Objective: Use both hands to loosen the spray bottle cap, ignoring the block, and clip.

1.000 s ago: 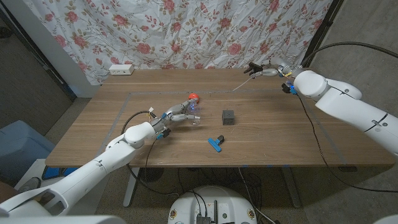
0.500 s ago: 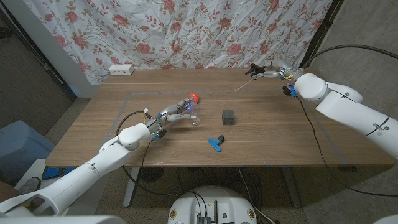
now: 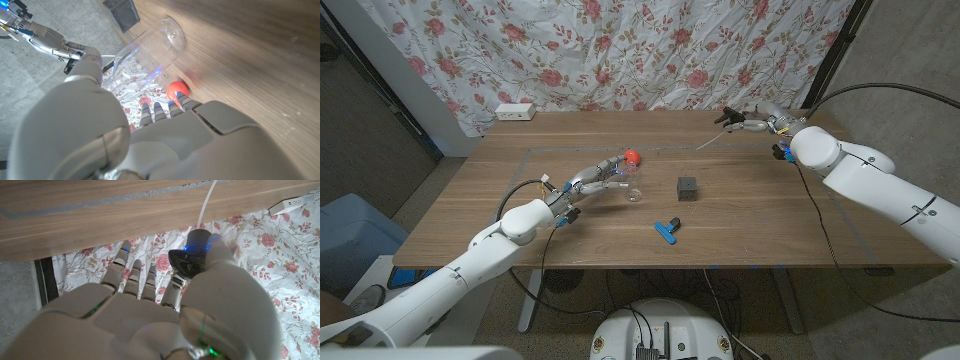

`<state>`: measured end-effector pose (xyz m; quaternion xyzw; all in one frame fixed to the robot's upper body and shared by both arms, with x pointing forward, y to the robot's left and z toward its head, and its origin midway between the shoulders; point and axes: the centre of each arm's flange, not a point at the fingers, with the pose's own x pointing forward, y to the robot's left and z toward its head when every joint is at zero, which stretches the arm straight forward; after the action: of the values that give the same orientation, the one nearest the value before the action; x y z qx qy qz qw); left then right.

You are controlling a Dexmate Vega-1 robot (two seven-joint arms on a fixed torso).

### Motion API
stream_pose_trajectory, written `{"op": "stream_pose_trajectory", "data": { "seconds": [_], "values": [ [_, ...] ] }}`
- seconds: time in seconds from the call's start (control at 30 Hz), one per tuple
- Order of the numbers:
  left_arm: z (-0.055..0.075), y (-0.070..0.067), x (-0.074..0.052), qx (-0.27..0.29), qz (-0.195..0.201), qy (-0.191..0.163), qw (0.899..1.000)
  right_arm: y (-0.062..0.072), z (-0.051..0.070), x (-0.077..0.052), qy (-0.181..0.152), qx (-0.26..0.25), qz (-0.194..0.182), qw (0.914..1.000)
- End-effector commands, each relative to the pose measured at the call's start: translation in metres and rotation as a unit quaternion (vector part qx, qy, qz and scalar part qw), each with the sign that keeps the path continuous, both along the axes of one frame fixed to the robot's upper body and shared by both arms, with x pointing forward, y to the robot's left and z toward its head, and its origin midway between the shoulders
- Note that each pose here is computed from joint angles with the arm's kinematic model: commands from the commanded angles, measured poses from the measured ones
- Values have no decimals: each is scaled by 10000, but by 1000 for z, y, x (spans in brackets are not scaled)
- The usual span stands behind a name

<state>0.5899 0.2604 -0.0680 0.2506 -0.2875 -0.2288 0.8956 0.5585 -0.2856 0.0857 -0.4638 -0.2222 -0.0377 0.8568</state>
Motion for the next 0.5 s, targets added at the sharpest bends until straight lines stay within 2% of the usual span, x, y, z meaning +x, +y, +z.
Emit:
{"op": "stream_pose_trajectory", "data": {
  "seconds": [0.03, 0.5],
  "values": [
    [5, 15, -11, -283, 50, -101, 9995, -2, -10, 15, -9, 20, 26, 10000],
    [3, 25, -16, -1053, -12, -173, 9943, -11, -28, 40, 76, 192, 186, 9996]
  ]
}}
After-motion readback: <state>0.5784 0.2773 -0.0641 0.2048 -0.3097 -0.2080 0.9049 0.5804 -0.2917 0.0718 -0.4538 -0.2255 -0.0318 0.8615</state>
